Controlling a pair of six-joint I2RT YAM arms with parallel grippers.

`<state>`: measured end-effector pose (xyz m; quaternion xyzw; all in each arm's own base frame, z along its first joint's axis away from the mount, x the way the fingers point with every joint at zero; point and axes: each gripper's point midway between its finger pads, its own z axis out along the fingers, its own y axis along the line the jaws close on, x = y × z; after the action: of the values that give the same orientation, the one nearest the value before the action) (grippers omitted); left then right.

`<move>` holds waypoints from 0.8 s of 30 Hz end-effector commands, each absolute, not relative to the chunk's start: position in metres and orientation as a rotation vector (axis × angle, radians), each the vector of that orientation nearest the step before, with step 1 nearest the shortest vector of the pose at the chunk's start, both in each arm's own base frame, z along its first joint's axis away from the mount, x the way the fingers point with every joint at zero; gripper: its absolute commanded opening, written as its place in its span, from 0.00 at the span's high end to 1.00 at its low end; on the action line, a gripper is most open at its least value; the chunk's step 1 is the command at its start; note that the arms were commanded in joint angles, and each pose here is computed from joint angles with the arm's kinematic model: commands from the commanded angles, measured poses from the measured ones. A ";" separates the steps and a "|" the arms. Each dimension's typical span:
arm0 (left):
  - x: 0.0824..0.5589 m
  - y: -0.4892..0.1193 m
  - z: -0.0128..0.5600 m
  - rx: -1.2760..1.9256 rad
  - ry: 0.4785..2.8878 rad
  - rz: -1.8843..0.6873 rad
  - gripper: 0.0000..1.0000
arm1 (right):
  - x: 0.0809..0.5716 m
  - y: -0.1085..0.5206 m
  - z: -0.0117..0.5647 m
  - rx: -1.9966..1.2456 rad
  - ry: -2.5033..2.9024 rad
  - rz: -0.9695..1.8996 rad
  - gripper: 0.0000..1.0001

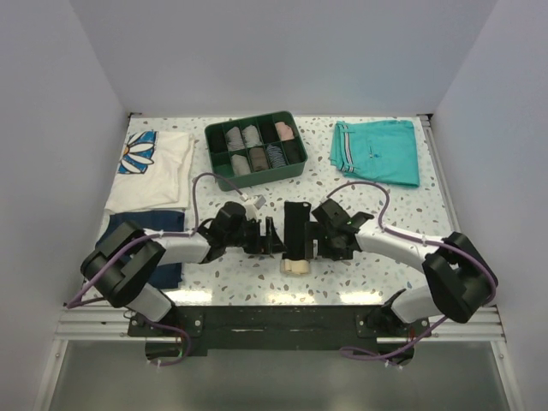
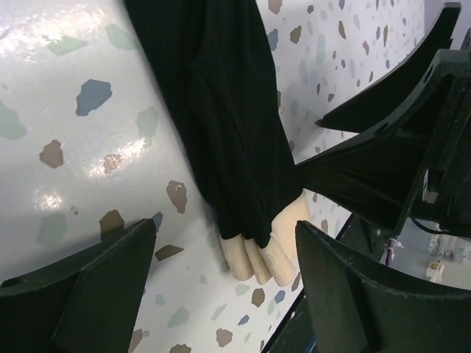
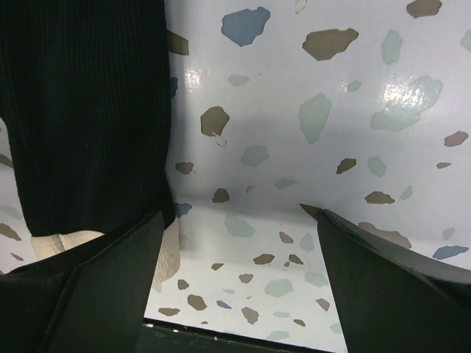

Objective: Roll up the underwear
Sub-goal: Roll the underwear to the center of the board.

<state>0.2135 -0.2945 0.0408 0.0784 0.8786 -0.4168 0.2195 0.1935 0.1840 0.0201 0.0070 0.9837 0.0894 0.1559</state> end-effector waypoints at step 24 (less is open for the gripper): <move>0.186 -0.303 -0.010 0.080 2.587 -1.210 0.45 | 0.182 0.175 0.009 0.015 2.844 0.214 0.09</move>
<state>0.2047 -0.3214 0.0321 0.0441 0.8540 -0.4831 0.1881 0.1910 0.1829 0.0204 0.0095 0.9824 0.0936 0.1612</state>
